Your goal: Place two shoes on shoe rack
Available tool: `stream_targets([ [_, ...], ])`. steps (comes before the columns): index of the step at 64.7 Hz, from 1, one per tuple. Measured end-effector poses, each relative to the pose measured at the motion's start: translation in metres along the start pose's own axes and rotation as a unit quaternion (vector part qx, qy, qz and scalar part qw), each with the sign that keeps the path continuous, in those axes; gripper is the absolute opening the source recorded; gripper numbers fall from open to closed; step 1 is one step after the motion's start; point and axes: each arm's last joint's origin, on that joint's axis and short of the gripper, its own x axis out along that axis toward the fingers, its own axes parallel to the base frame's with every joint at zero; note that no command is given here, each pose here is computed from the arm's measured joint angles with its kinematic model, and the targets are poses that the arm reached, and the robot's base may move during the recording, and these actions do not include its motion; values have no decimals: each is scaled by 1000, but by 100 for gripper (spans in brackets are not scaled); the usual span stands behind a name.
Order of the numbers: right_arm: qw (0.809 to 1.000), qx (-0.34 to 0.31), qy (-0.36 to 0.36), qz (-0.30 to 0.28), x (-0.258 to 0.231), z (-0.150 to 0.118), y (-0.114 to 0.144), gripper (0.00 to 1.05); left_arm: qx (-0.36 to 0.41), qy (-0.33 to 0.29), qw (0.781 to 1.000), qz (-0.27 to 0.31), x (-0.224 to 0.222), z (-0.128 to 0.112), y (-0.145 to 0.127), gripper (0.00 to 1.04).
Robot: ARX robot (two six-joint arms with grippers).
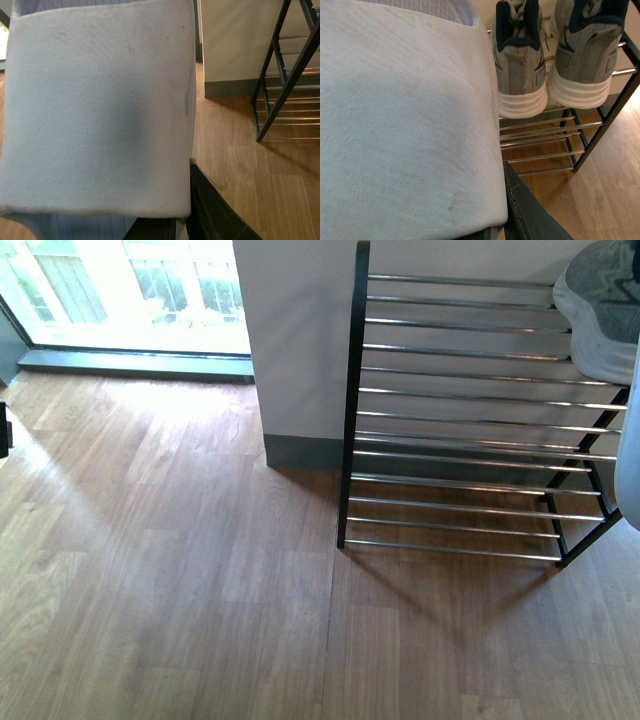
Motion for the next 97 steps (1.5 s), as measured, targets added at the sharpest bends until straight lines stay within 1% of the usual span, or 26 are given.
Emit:
stream_targets([
  [3, 1000, -2, -2, 10, 0, 0, 0, 1, 0, 0, 1000, 0, 0, 0, 0, 2],
  [6, 997, -15, -26, 77, 3, 2, 2, 1, 0, 0, 1000, 0, 0, 0, 0, 2],
  [8, 993, -23, -42, 106, 6, 5, 5, 1, 0, 0, 1000, 0, 0, 0, 0, 2],
  [12, 990, -37, -44, 129, 15, 12, 16, 1, 0, 0, 1000, 0, 0, 0, 0, 2],
  [16, 990, -47, -33, 130, 26, 20, 26, 1, 0, 0, 1000, -1, 0, 0, 0, 2],
  [25, 991, -82, 7, 108, 61, 37, 53, 1, 0, 0, 1000, 0, 0, 0, 0, 2],
  [30, 989, -108, 33, 93, 88, 44, 72, 1, 0, 0, 1000, 0, 0, 0, 0, 2],
  [39, 985, -143, 73, 62, 132, 45, 92, 1, 0, 0, 1000, 0, 0, 0, 0, 2],
  [46, 980, -161, 107, 35, 167, 39, 103, 1, 0, 0, 1000, 0, 0, 0, 0, 2],
  [55, 973, -175, 149, -4, 207, 27, 108, 1, 0, 0, 1000, 0, 0, 0, 0, 2],
  [64, 967, -187, 167, -35, 236, 16, 110, 1, 0, 0, 1000, 0, 0, 0, 0, 2],
  [83, 960, -203, 176, -84, 270, 26, 110, 1, 0, 0, 1000, 0, 0, 0, 0, 2],
  [88, 953, -219, 182, -104, 280, 28, 107, 1, 0, 0, 1000, 0, 0, 0, 0, 2],
  [97, 945, -230, 196, -122, 288, 27, 101, 1, 0, 0, 1000, 0, 0, 0, 0, 2],
])
